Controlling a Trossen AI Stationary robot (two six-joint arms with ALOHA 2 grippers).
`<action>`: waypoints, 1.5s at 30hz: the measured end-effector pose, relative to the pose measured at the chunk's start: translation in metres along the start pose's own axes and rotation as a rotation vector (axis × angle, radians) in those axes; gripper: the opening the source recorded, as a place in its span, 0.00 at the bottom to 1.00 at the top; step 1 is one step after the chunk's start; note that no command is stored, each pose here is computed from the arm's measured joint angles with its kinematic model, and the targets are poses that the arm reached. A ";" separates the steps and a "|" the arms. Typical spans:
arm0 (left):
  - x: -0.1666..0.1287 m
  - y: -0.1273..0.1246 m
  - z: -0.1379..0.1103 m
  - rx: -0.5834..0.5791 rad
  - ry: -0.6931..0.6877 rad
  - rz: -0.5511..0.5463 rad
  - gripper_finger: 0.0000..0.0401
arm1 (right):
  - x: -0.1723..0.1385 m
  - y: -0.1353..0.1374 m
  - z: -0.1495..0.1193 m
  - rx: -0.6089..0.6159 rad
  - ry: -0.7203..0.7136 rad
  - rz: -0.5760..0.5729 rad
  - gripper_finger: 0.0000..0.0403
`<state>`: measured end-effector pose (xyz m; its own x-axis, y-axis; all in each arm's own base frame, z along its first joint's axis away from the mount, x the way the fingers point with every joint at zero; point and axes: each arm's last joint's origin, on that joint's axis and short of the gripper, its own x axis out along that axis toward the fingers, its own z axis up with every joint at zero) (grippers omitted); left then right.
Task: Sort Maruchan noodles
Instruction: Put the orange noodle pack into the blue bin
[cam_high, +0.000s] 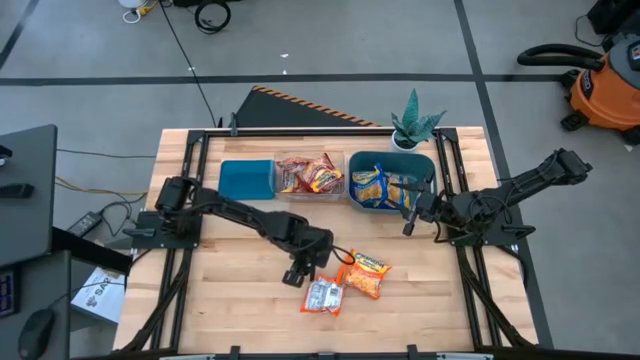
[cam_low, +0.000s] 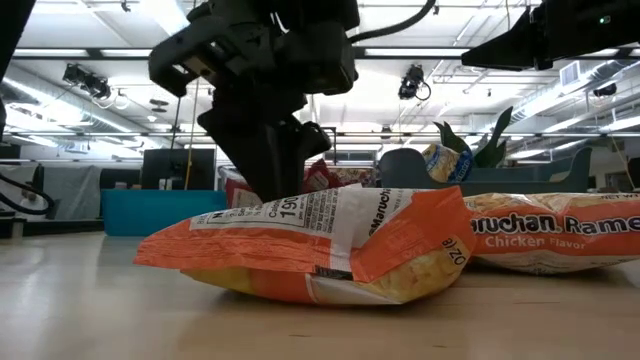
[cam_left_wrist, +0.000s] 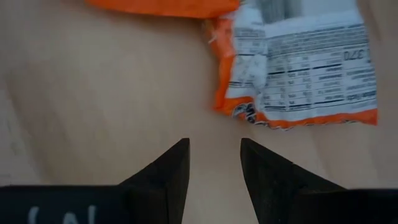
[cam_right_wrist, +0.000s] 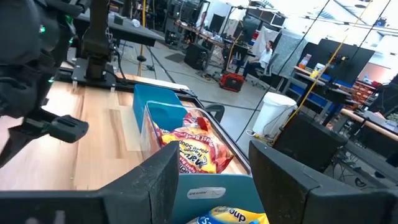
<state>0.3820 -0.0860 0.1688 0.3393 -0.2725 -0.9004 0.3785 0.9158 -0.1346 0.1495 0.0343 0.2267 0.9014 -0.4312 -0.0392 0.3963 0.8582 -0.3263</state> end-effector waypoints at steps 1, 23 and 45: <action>0.000 -0.001 0.000 0.004 -0.002 -0.007 0.37 | 0.000 0.000 0.000 0.002 -0.001 -0.002 0.49; 0.015 -0.055 0.020 -0.004 -0.202 0.179 0.37 | 0.001 0.004 -0.005 0.006 0.012 0.123 0.49; 0.036 -0.057 0.008 -0.154 -0.103 0.225 0.33 | 0.001 0.006 -0.007 -0.073 0.017 0.181 0.49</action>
<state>0.3792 -0.1504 0.1475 0.4886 -0.0784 -0.8690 0.1507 0.9886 -0.0045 0.1520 0.0373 0.2179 0.9534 -0.2772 -0.1191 0.2141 0.8997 -0.3804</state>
